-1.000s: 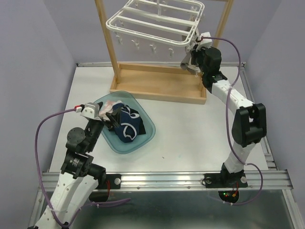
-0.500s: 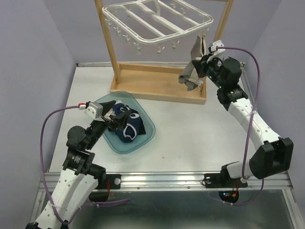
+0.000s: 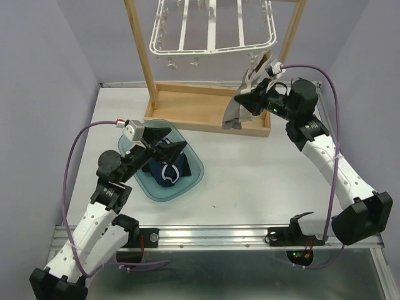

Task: Remove the underwear clipped to the hanger

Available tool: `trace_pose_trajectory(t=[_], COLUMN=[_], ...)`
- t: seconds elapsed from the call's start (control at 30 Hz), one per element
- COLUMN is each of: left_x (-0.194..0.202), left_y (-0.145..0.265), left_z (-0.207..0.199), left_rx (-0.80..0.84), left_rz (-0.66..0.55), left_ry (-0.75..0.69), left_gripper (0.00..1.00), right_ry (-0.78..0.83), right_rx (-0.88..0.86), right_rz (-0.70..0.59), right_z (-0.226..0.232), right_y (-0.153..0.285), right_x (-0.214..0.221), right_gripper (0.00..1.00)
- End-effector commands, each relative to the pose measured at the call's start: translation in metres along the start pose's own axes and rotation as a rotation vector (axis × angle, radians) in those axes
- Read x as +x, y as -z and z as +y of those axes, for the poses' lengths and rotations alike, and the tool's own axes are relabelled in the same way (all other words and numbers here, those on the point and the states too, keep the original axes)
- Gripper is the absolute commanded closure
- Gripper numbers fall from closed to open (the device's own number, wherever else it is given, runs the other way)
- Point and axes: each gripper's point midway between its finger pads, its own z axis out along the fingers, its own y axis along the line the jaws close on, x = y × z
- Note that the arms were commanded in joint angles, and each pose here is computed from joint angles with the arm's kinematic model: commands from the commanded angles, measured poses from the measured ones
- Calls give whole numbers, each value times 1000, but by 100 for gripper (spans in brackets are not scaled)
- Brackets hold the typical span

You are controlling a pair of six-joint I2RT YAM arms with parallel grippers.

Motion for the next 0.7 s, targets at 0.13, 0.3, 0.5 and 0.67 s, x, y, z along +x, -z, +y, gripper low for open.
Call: trace_pose_trajectory(t=[0.13,0.3,0.5,0.67], left_x=[-40,-30,-17,-1], left_y=[-47,-88,-133,-153], left_z=[-49,-54,-47,-41], left_rx=[107,57,-34,-65], left_rz=[-93,-58,-26,4], left_ry=[-31,-44,-90,-122], left_gripper=[5,4,4,4], right_ry=[-74,-106,-122,-135], right_rx=[-104,-111,-108,-117], right_rz=[-8,0,0,-5], right_z=[42,46,46,49], right_y=[-13,-17,-19,-19], right_x=[-6,-4,-4,-5], right_gripper=[99,99,99,99])
